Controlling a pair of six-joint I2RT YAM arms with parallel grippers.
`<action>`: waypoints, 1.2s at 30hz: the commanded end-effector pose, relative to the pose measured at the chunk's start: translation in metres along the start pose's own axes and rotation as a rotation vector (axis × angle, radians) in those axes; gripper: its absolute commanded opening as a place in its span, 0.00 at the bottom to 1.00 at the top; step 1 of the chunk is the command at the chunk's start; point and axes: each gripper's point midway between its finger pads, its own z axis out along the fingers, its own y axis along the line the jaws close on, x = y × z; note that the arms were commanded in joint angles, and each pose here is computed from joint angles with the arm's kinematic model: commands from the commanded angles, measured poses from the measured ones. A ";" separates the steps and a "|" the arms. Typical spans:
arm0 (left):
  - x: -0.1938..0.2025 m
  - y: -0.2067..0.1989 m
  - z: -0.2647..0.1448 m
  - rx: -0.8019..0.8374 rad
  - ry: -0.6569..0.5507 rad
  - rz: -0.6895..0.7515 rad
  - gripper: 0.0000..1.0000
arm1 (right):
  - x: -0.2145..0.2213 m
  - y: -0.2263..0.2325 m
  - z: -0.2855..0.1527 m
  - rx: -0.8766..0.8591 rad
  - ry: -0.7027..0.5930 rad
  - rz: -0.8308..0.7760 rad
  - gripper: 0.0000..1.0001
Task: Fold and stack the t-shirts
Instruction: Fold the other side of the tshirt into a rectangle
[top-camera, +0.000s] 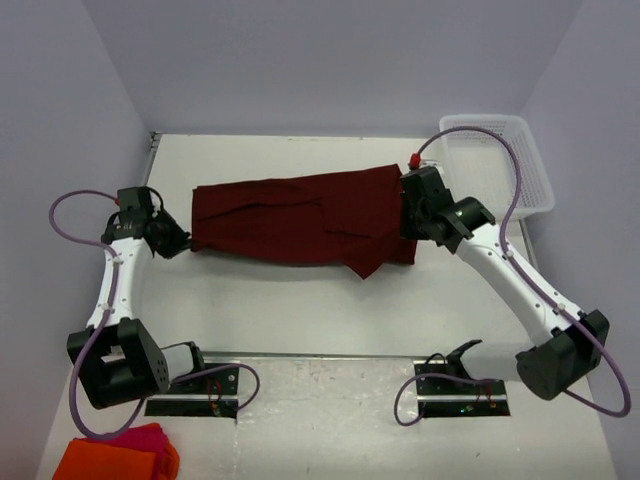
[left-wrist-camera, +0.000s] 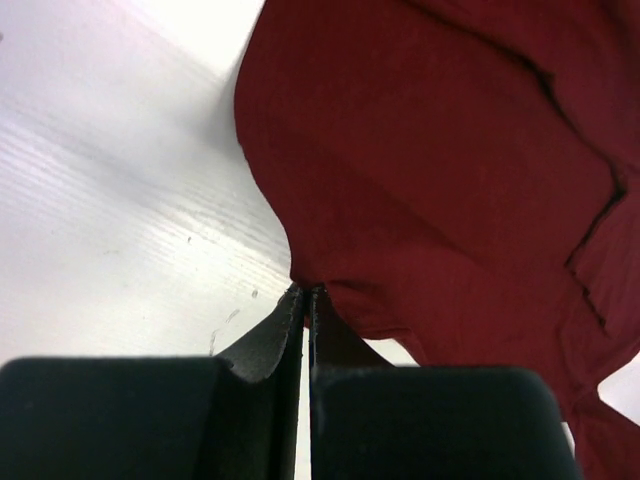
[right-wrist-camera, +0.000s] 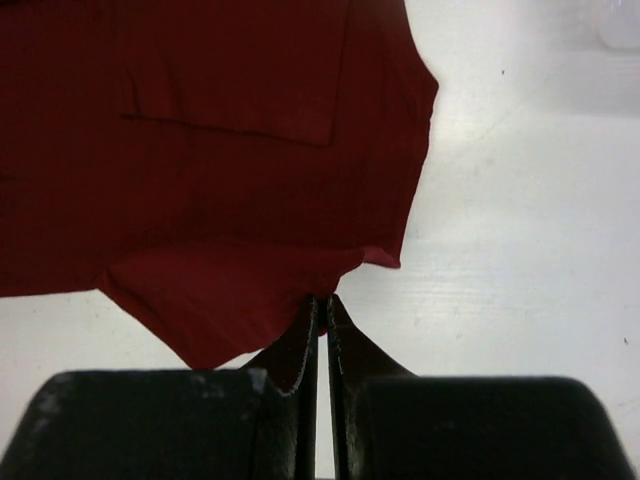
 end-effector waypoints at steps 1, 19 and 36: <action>-0.039 -0.019 -0.004 0.036 -0.098 -0.022 0.00 | -0.039 0.013 0.003 -0.063 -0.064 -0.031 0.00; -0.053 -0.020 0.039 0.016 -0.061 -0.037 0.00 | -0.123 0.030 0.061 -0.080 -0.071 -0.045 0.00; -0.055 -0.019 0.058 0.010 -0.039 -0.035 0.00 | -0.167 0.032 0.097 -0.075 -0.061 -0.071 0.00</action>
